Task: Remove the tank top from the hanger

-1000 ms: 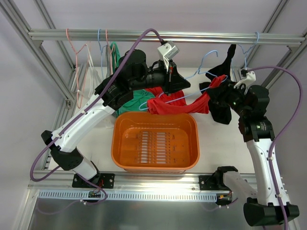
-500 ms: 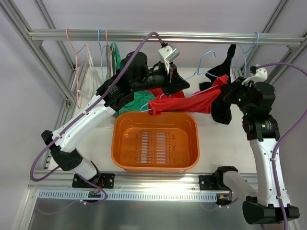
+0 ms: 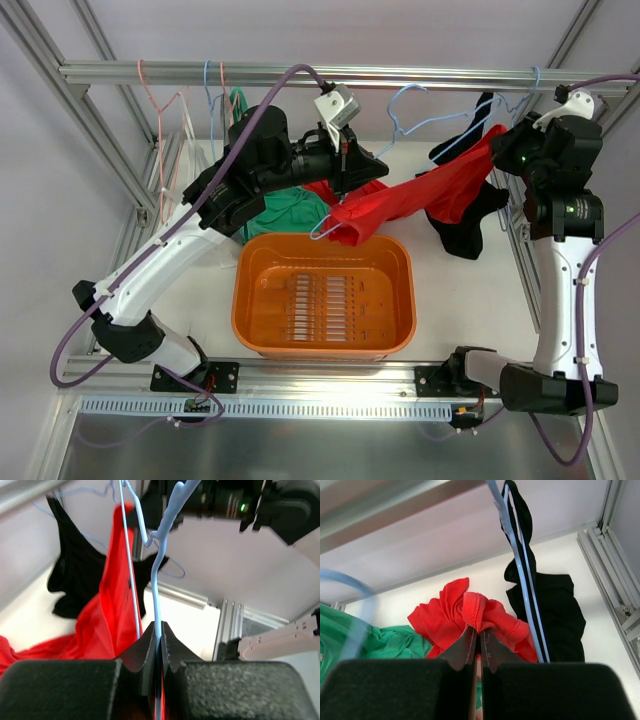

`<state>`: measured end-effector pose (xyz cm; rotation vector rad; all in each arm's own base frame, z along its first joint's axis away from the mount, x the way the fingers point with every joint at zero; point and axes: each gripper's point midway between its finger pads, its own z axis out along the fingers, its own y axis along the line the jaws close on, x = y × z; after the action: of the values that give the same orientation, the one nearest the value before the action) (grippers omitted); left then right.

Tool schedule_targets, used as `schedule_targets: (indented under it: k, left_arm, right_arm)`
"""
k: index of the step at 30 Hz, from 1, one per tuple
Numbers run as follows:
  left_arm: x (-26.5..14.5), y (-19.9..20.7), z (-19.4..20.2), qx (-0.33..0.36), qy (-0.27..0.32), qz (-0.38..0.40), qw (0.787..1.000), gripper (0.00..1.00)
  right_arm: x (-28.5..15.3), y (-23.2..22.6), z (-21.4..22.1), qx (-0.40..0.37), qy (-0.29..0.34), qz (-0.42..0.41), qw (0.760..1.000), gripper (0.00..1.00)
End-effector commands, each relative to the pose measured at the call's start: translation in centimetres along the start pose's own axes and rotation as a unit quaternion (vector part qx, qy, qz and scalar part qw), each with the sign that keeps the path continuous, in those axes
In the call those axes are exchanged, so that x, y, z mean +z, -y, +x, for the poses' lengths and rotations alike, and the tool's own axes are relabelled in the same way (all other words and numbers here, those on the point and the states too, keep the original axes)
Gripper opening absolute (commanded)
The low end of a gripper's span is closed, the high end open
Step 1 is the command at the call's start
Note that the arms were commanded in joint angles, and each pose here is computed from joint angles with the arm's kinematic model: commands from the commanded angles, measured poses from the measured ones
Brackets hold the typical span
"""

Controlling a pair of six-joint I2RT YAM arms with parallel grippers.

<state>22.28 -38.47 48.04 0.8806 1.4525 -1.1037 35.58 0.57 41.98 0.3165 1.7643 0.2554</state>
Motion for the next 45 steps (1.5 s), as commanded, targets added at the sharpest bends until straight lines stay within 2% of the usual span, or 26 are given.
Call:
schedule_targets:
  k: [1,4,7,9,10,11,14,16,20,21,24,28,29,31,32,34,35,36,37,38,40,42,43,44,45]
  left_arm:
    - [-1.0,1.3,-6.1,0.031,0.087,0.002,0.996,0.0]
    - [-0.6,1.5,-9.7,0.027,0.146,0.003,0.989,0.0]
    - [1.7,0.7,-12.0,0.022,0.187,0.004,0.982,0.0]
    - [1.8,0.8,-14.8,0.023,0.237,0.004,0.971,0.0]
    - [2.9,0.2,-14.7,0.022,0.243,0.002,0.97,0.0]
    - [2.8,0.3,-16.0,0.03,0.276,0.007,0.961,0.0]
    - [4.3,-1.0,-16.6,0.026,0.313,-0.004,0.949,0.0]
    - [5.5,-2.2,-17.2,0.021,0.345,-0.017,0.938,0.0]
    - [6.7,-2.9,-18.0,0.02,0.39,-0.013,0.921,0.0]
    - [6.8,-2.9,-18.1,0.024,0.415,-0.003,0.91,0.0]
    - [6.7,-3.1,-19.1,0.015,0.434,-0.006,0.901,0.0]
    - [6.3,-2.0,-19.2,0.025,0.424,0.013,0.905,0.0]
    - [7.1,-2.0,-17.8,0.03,0.407,0.021,0.913,0.0]
    - [5.8,-0.9,-18.3,0.044,0.413,0.036,0.909,0.0]
    - [6.2,-1.0,-17.2,0.047,0.402,0.04,0.914,0.0]
    - [5.0,-0.4,-17.4,0.055,0.396,0.04,0.916,0.0]
    - [5.8,-1.0,-15.6,0.051,0.375,0.032,0.925,0.0]
    - [4.2,-0.3,-16.3,0.055,0.38,0.031,0.923,0.0]
    - [4.7,-0.8,-14.2,0.053,0.356,0.024,0.933,0.0]
    - [2.7,0.1,-15.1,0.059,0.361,0.025,0.93,0.0]
    - [1.8,0.2,-13.9,0.057,0.34,0.016,0.938,0.0]
    - [0.0,0.2,-12.0,0.057,0.306,-0.004,0.95,0.0]
    - [0.1,-0.4,-9.7,0.052,0.279,-0.016,0.959,0.0]
    - [-2.0,0.3,-10.2,0.056,0.283,-0.022,0.957,0.0]
    - [-2.3,-0.4,-8.8,0.048,0.262,-0.041,0.963,0.0]
  right_arm:
    - [-0.8,-0.3,-1.9,-0.008,0.018,-0.009,1.0,0.0]
    - [-1.6,-1.1,-2.8,-0.002,0.024,-0.033,0.999,0.0]
    - [-3.0,-2.0,-4.2,0.007,0.038,-0.055,0.998,0.0]
    - [-4.6,-2.4,-5.5,0.017,0.055,-0.069,0.996,0.0]
    - [-5.0,-2.3,-5.8,0.021,0.058,-0.069,0.996,0.0]
    - [-6.0,-1.9,-6.8,0.027,0.073,-0.061,0.995,0.0]
    - [-7.9,-0.7,-8.0,0.048,0.092,-0.05,0.993,0.0]
    - [-9.3,-1.3,-8.5,0.067,0.093,-0.079,0.99,0.0]
    - [-12.5,-3.4,-9.6,0.048,0.119,-0.109,0.986,0.0]
    - [-13.1,-4.3,-9.4,0.043,0.111,-0.132,0.984,0.0]
    - [-14.8,-5.3,-10.0,0.038,0.122,-0.139,0.982,0.0]
    - [-15.1,-6.0,-8.3,0.031,0.096,-0.164,0.981,0.0]
    - [-15.1,-6.0,-7.7,0.029,0.089,-0.167,0.981,0.0]
    - [-15.6,-6.1,-6.4,0.018,0.081,-0.172,0.982,0.0]
    - [-14.9,-5.7,-5.1,0.015,0.064,-0.173,0.983,0.0]
    - [-15.2,-6.0,-3.2,0.017,0.041,-0.188,0.981,0.0]
    - [-14.5,-5.2,-2.0,0.009,0.028,-0.177,0.984,0.0]
    - [-14.9,-5.1,-0.7,0.005,0.013,-0.174,0.985,0.0]
    - [-15.0,-4.8,0.1,-0.001,0.005,-0.167,0.986,0.0]
    - [-14.6,-4.0,1.7,-0.006,-0.016,-0.154,0.988,0.0]
    - [-15.5,-4.5,3.5,-0.012,-0.031,-0.171,0.985,0.0]
    - [-15.1,-4.1,6.9,-0.01,-0.073,-0.174,0.982,0.0]
    - [-15.1,-3.6,8.0,-0.023,-0.082,-0.169,0.982,0.0]
    - [-15.3,-2.8,9.1,-0.03,-0.091,-0.152,0.984,0.0]
    - [-15.0,-2.6,11.1,-0.038,-0.118,-0.158,0.98,0.0]
